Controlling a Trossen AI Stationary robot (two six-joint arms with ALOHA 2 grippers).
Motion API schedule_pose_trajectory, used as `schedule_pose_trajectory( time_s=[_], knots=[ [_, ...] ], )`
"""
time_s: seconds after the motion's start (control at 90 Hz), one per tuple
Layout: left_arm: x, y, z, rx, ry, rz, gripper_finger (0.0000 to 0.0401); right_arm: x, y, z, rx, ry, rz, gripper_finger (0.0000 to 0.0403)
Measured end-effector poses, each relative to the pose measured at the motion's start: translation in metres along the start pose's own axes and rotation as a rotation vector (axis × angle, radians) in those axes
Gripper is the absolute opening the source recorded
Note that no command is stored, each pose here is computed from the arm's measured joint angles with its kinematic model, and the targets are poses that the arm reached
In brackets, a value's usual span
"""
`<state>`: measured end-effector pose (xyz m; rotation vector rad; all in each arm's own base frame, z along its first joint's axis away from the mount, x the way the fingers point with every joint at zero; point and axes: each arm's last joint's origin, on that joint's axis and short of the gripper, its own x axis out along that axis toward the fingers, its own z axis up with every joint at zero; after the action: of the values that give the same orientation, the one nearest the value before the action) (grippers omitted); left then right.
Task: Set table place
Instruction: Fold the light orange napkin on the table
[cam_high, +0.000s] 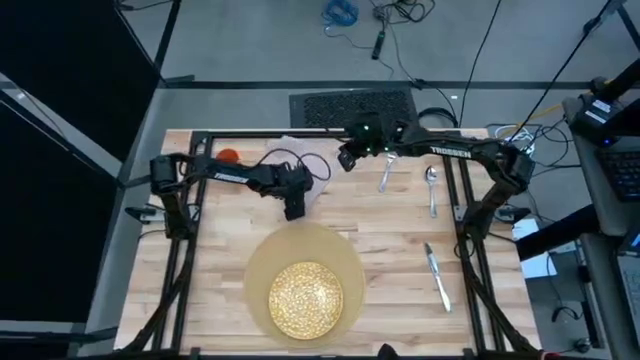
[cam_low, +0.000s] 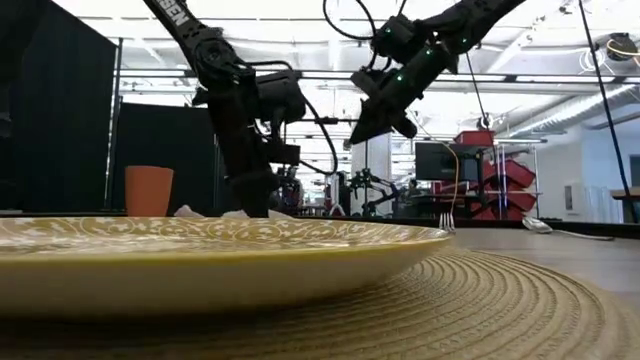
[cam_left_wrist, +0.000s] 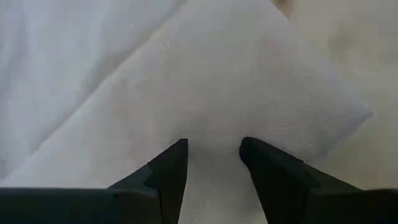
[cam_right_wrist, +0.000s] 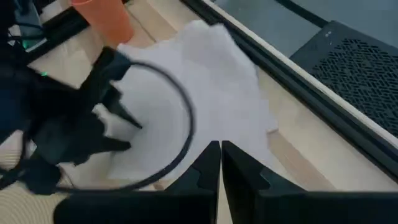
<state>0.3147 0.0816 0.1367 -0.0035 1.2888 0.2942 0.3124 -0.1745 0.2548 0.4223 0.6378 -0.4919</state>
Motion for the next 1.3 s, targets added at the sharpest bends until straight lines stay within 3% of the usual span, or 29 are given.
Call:
schedule_pose_trajectory(
  time_s=[0.133,0.256,0.433,0.556,0.689,0.878,1.067,1.178,1.3],
  knots=[
    [-0.012,-0.021,-0.014,0.101,0.131,-0.138,0.0154,0.0,-0.005,-0.002,0.004,0.023,-0.019,0.0],
    [-0.025,-0.04,-0.023,0.18,0.181,-0.096,0.0154,0.0,-0.008,-0.003,0.008,0.038,-0.028,0.0],
    [-0.066,-0.05,-0.011,0.209,-0.018,0.058,0.0154,0.0,-0.008,-0.002,0.009,0.03,-0.028,0.0],
    [-0.085,-0.042,-0.001,0.175,-0.16,0.072,0.0154,0.0,-0.008,-0.002,0.009,0.032,-0.028,0.0],
    [-0.08,-0.024,0.004,0.128,-0.176,0.03,0.0154,0.005,-0.009,-0.005,0.01,0.055,-0.031,0.0],
    [-0.072,0.013,0.005,0.015,-0.162,0.103,0.0154,0.006,-0.013,-0.006,-0.001,0.067,-0.043,0.0],
    [-0.07,0.074,-0.004,-0.199,-0.189,0.021,0.0154,0.003,-0.014,-0.005,-0.015,0.062,-0.046,0.0],
    [-0.065,0.11,-0.014,-0.339,-0.189,0.048,0.0154,0.003,-0.014,-0.005,-0.023,0.063,-0.046,0.0],
    [-0.063,0.138,-0.026,-0.472,-0.203,-0.011,0.0154,0.003,-0.014,-0.005,-0.038,0.065,-0.043,0.0]
  ],
)
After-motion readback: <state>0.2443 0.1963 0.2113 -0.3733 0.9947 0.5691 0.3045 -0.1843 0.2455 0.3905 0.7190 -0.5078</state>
